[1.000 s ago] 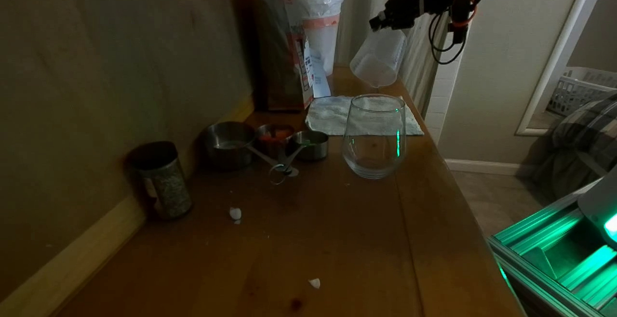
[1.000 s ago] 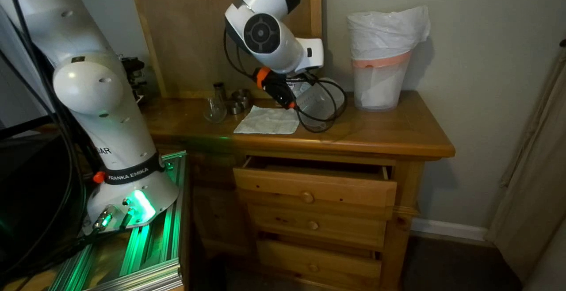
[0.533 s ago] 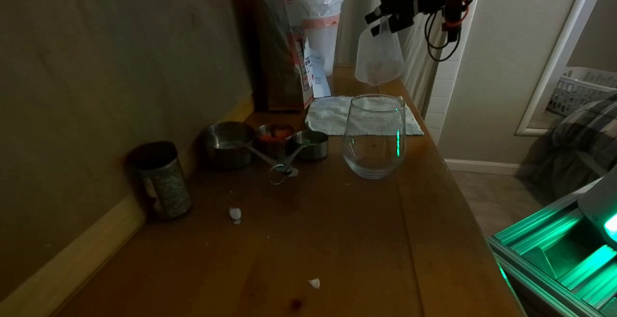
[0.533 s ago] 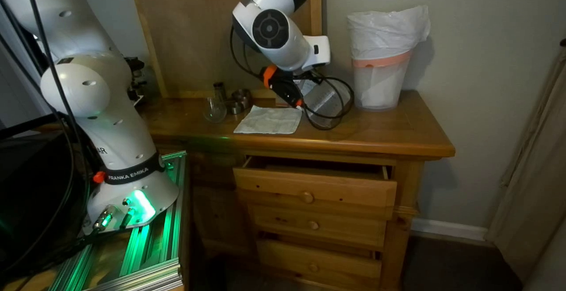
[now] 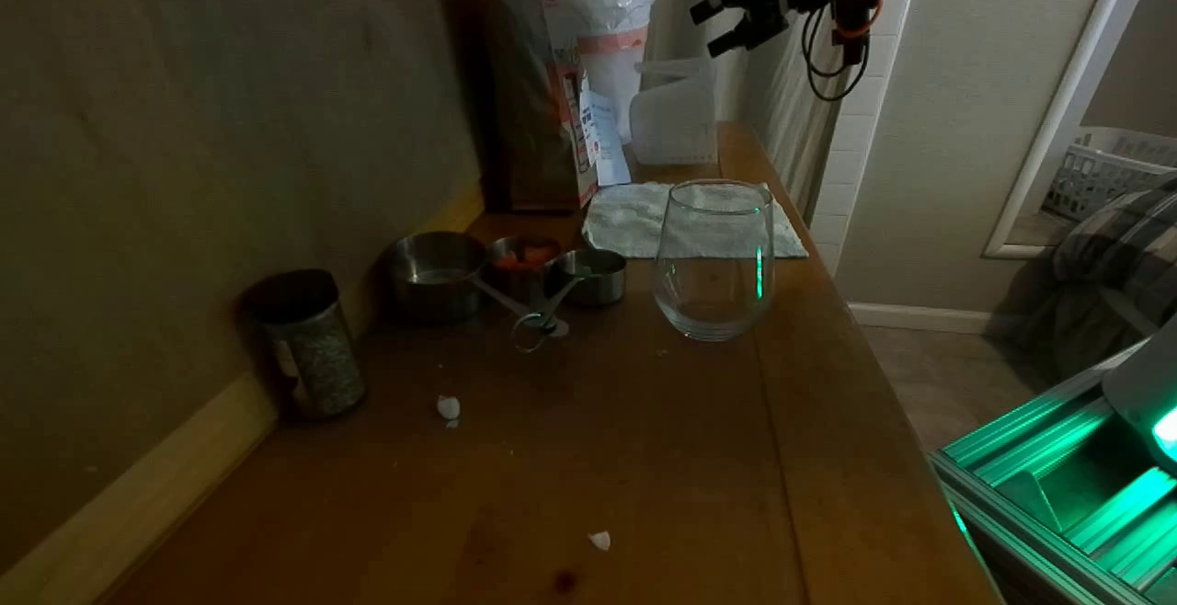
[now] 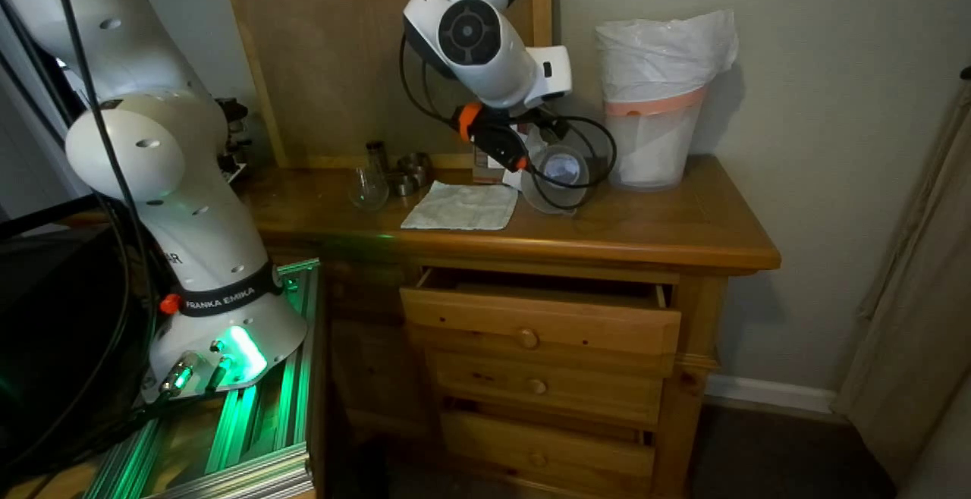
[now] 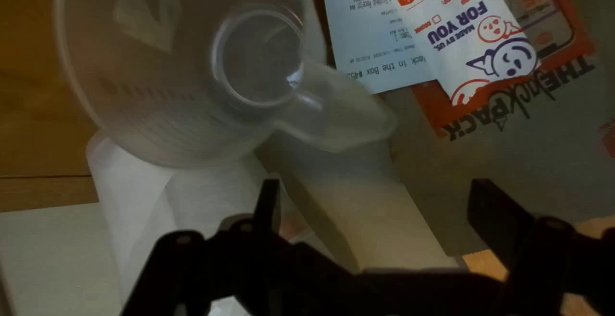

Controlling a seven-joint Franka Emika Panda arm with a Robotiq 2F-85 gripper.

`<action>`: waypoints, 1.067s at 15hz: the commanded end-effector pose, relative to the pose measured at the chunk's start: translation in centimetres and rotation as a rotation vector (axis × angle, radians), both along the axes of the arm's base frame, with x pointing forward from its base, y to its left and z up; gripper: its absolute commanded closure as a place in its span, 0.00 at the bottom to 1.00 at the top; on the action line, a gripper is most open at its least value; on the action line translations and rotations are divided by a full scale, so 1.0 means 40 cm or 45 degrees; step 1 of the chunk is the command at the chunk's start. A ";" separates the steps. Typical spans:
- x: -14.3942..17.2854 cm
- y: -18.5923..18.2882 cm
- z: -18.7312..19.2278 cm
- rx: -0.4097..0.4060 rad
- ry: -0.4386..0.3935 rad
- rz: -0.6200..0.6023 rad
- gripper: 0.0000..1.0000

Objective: Place the jug upright.

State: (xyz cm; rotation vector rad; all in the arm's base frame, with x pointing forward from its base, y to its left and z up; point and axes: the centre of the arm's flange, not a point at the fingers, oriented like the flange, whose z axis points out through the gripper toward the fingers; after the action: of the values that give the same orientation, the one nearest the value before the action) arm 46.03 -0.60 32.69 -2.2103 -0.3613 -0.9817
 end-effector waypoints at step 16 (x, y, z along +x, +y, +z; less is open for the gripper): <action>0.005 0.045 -0.032 0.083 0.597 -0.172 0.00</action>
State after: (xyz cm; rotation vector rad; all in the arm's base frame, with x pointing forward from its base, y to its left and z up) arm 45.98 1.24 31.47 -2.3784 -0.0646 -0.6312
